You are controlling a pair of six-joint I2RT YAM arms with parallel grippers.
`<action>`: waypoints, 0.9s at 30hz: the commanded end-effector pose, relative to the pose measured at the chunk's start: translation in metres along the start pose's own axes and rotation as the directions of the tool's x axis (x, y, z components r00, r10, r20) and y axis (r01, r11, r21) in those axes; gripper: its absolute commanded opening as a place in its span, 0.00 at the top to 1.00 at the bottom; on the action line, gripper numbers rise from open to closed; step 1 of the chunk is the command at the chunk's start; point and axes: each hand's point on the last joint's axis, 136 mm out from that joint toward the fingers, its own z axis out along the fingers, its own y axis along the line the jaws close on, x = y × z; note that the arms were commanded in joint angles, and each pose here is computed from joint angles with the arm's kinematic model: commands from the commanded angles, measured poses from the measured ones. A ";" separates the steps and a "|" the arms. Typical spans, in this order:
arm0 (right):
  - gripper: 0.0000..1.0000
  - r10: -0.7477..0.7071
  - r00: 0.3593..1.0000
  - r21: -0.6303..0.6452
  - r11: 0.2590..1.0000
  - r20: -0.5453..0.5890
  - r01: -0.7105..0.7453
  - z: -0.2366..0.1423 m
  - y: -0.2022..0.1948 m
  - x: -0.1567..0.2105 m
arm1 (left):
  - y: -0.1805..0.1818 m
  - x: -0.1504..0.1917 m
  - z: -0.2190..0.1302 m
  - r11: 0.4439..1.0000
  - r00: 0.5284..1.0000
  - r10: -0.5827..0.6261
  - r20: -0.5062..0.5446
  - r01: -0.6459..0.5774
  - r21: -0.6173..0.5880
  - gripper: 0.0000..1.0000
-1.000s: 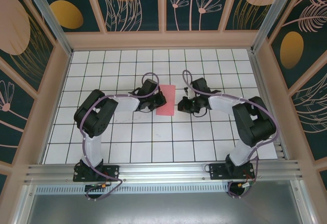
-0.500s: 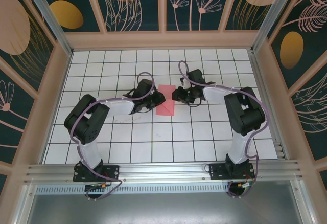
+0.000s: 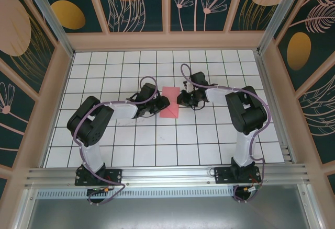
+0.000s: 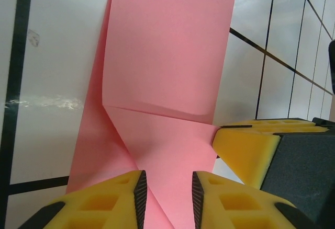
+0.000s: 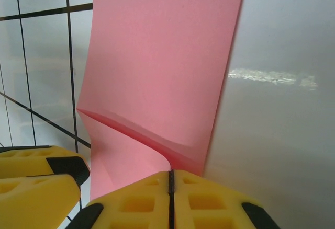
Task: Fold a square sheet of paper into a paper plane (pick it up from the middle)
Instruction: Turn over the paper at the center of the table.
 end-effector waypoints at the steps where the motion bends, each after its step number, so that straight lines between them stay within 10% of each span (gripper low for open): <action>1: 0.92 -0.005 1.000 -0.007 1.000 0.006 0.005 0.000 0.001 -0.006 | 0.001 -0.002 0.004 1.000 1.000 -0.009 -0.001 0.009 0.013 0.67; 27: 0.93 0.039 0.999 0.015 0.999 0.021 -0.039 -0.006 -0.014 -0.003 | -0.016 -0.005 0.022 0.997 0.999 0.019 -0.031 -0.017 0.077 0.66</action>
